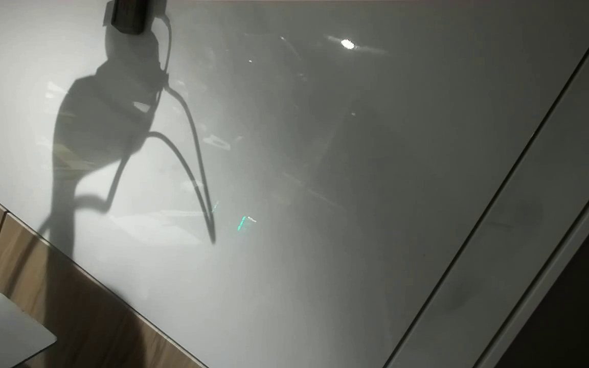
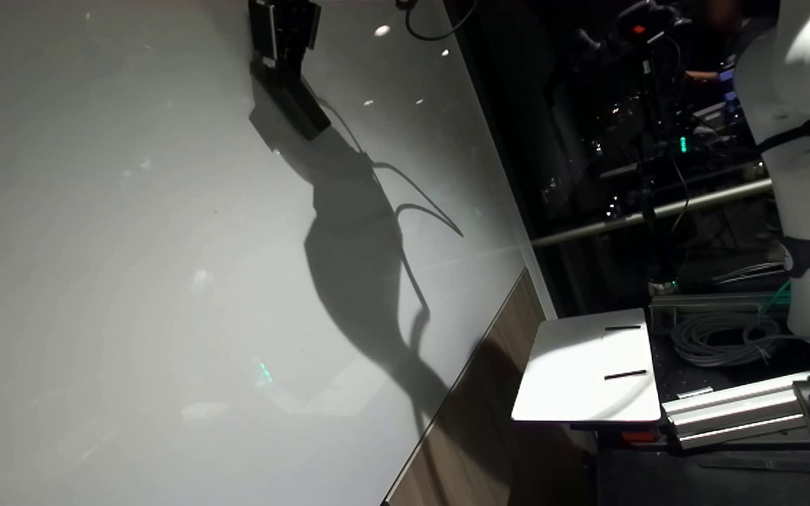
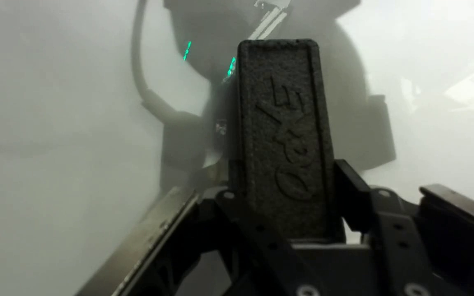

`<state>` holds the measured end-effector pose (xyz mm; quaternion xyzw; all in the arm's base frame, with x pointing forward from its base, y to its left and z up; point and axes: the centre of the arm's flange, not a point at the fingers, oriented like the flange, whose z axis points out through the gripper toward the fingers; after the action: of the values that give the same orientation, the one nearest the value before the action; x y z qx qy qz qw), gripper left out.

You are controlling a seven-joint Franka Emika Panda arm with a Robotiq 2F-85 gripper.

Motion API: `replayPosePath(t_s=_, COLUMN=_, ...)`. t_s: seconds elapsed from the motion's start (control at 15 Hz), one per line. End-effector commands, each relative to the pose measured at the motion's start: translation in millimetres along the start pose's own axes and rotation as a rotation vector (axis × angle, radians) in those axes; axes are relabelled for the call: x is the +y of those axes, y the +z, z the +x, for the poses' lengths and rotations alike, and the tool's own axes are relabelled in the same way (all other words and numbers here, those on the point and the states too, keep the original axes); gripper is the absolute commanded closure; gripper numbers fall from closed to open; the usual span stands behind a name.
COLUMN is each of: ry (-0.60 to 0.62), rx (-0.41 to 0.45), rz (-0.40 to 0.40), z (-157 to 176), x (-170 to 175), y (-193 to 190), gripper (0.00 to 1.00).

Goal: Erase the drawing on the white board

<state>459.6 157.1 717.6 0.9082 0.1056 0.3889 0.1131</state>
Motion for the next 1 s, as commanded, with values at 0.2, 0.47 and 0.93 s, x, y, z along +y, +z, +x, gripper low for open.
replayPosePath(t_s=0.2, ry=0.02, rx=0.042, rz=-0.013, z=37.9, x=27.1, y=1.9, gripper=0.7)
replayPosePath(t_s=0.47, ry=-0.014, rx=-0.023, rz=-0.007, z=-15.5, x=17.6, y=30.5, gripper=0.7)
replayPosePath(t_s=0.93, ry=-0.059, rx=-0.212, rz=0.008, z=-119.7, x=13.3, y=123.8, gripper=0.7)
